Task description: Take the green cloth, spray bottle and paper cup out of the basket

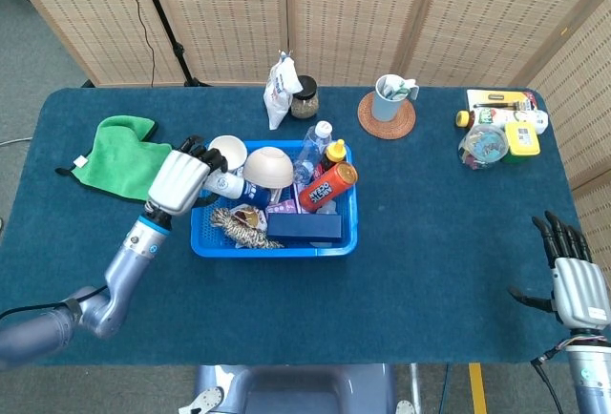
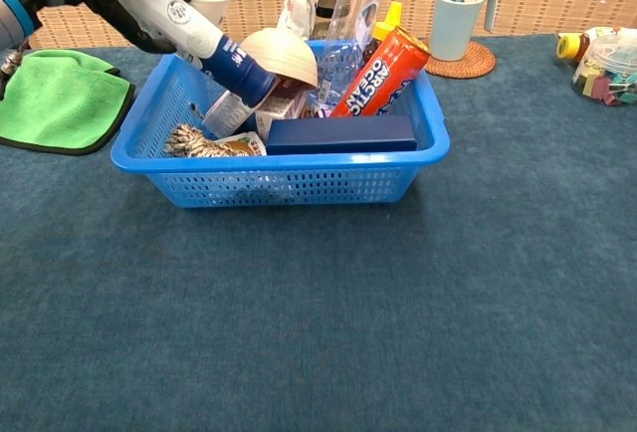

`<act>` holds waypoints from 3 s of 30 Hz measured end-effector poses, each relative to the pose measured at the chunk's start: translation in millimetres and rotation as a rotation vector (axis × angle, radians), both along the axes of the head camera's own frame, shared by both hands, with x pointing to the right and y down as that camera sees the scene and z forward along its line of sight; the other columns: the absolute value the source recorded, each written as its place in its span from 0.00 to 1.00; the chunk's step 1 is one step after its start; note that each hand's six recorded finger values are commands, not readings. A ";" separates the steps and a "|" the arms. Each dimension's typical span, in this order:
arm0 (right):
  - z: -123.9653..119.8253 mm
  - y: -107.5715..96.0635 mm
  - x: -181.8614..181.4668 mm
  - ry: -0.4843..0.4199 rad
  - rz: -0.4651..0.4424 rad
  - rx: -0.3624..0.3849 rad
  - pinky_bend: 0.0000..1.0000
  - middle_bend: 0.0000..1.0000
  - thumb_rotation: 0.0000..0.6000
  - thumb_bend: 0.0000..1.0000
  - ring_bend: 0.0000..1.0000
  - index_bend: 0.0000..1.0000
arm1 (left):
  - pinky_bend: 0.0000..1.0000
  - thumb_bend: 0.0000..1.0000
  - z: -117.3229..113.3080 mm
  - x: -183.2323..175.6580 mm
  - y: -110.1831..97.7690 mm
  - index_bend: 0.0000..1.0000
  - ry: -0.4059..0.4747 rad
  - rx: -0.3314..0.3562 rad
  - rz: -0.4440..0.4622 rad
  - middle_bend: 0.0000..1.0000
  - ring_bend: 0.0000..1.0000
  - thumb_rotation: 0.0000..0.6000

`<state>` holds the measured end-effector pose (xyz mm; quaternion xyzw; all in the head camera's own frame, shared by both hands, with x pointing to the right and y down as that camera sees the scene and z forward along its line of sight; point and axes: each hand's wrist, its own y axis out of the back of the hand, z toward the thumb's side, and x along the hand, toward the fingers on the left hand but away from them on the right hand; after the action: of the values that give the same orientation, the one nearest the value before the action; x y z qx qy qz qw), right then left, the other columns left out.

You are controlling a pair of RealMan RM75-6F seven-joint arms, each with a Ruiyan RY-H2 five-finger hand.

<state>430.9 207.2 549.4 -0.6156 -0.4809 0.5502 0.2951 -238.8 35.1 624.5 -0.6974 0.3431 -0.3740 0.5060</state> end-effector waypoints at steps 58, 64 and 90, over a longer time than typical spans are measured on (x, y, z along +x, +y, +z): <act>1.1 0.9 -1.9 -0.001 -0.001 -0.009 0.00 0.00 1.00 0.00 0.00 0.00 | 0.14 0.19 -46.8 -14.0 -2.1 0.64 0.171 0.038 -0.058 0.01 0.01 1.00; -0.1 1.5 -3.1 -0.004 -0.004 -0.006 0.00 0.00 1.00 0.00 0.00 0.00 | 0.14 0.19 -65.6 -41.9 -19.1 0.64 0.176 0.079 -0.136 0.01 0.01 1.00; 5.8 4.3 -9.0 -0.006 -0.020 -0.029 0.00 0.00 1.00 0.00 0.00 0.00 | 0.00 0.00 34.0 -189.4 -33.8 0.00 -0.037 -0.157 -0.459 0.00 0.00 1.00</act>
<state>422.0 211.5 555.2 -0.6260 -0.4677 0.5524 0.2901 -428.2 1.3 658.5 -0.6315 0.4528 -0.5175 0.3583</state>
